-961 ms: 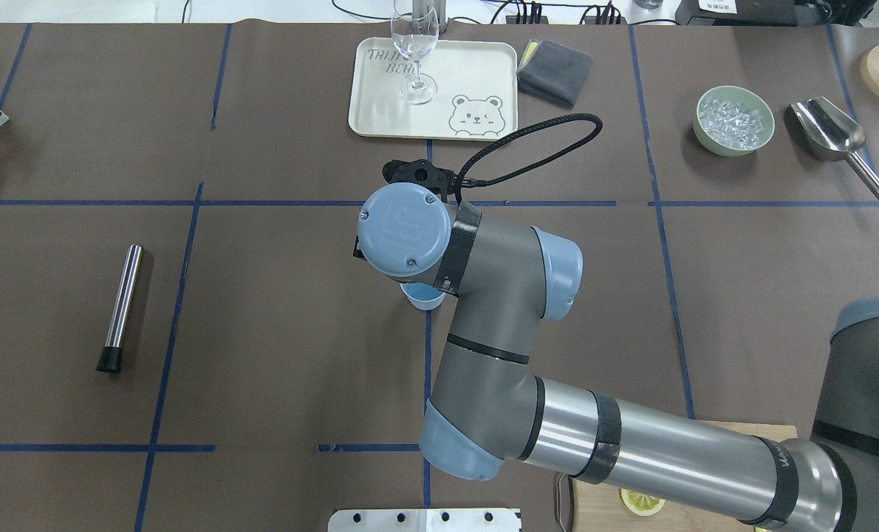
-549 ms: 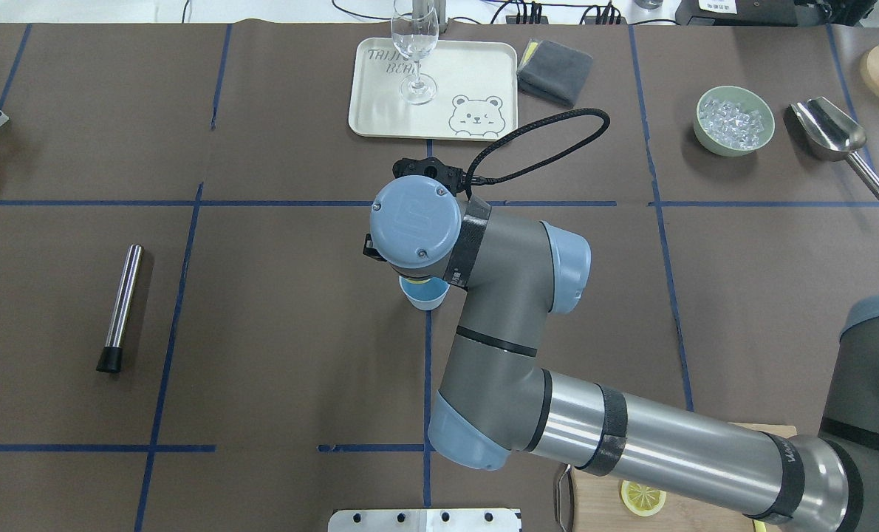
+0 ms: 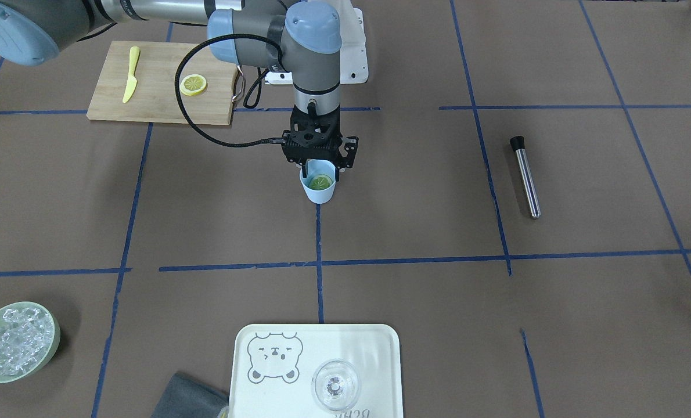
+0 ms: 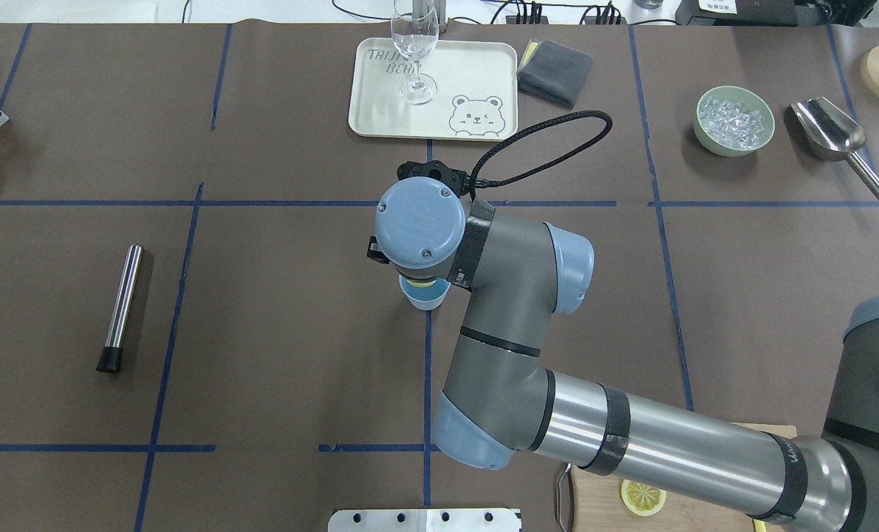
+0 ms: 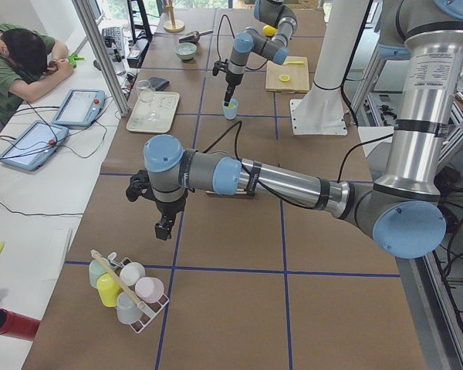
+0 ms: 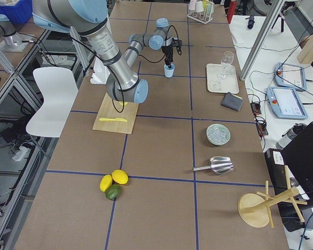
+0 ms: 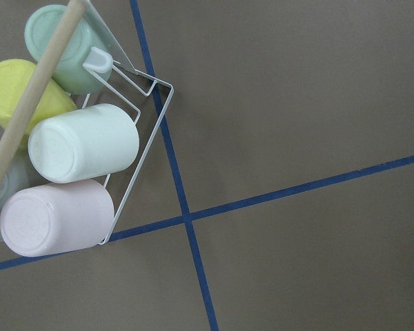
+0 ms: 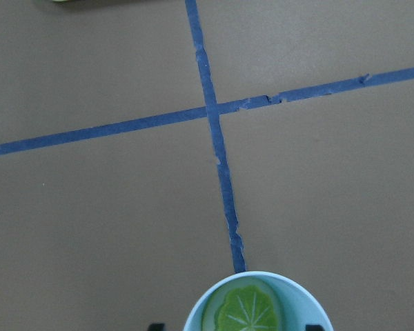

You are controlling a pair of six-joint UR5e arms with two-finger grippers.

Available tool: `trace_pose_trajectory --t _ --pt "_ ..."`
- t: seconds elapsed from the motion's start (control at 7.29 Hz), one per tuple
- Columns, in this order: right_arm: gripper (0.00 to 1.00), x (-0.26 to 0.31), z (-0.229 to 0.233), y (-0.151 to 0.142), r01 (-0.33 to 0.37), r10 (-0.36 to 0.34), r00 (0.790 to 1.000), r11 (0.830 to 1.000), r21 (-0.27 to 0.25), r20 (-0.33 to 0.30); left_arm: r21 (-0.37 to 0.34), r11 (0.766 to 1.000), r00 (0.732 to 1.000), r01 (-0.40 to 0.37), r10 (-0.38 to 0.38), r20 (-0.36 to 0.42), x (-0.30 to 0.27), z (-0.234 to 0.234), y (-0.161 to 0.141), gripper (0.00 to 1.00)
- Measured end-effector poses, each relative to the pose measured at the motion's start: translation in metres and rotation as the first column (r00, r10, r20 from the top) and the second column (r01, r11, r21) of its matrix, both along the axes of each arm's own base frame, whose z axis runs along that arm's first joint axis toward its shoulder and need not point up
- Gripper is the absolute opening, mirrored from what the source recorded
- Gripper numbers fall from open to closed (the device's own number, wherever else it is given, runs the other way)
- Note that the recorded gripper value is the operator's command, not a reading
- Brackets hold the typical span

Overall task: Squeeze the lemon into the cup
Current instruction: 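Raise the right gripper toward the ice bowl while the left reaches for the muddler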

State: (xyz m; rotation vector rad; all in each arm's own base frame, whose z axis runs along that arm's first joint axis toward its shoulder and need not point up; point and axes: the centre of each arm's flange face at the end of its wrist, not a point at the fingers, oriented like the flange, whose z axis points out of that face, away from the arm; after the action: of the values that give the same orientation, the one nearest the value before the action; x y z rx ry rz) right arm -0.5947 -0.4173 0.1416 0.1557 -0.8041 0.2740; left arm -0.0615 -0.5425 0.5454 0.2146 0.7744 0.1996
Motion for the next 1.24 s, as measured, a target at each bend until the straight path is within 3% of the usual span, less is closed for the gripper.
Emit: trace_pose_trajectory --t 0.41,0.69,0.96,1.24 --pt "1.00 0.019 -0.006 -0.014 0.004 -0.004 1.000 1.000 -0.020 0.008 0.005 1.000 1.000 0.000 0.000 -0.001 0.001 -0.003 -0.002 1.00" --pt "1.00 0.065 -0.008 -0.036 0.054 -0.055 0.998 0.998 -0.016 -0.039 0.009 1.000 1.000 -0.010 0.010 -0.007 0.014 -0.015 -0.011 1.00" --pt "1.00 0.138 0.032 -0.062 0.134 -0.133 0.988 0.991 0.013 -0.074 -0.028 0.999 1.000 -0.024 0.023 -0.019 0.062 -0.035 -0.015 1.00" --pt "1.00 0.228 0.095 -0.083 0.243 -0.234 0.965 0.968 0.067 -0.117 -0.105 0.994 0.999 -0.022 0.017 -0.042 0.125 -0.059 -0.012 1.00"
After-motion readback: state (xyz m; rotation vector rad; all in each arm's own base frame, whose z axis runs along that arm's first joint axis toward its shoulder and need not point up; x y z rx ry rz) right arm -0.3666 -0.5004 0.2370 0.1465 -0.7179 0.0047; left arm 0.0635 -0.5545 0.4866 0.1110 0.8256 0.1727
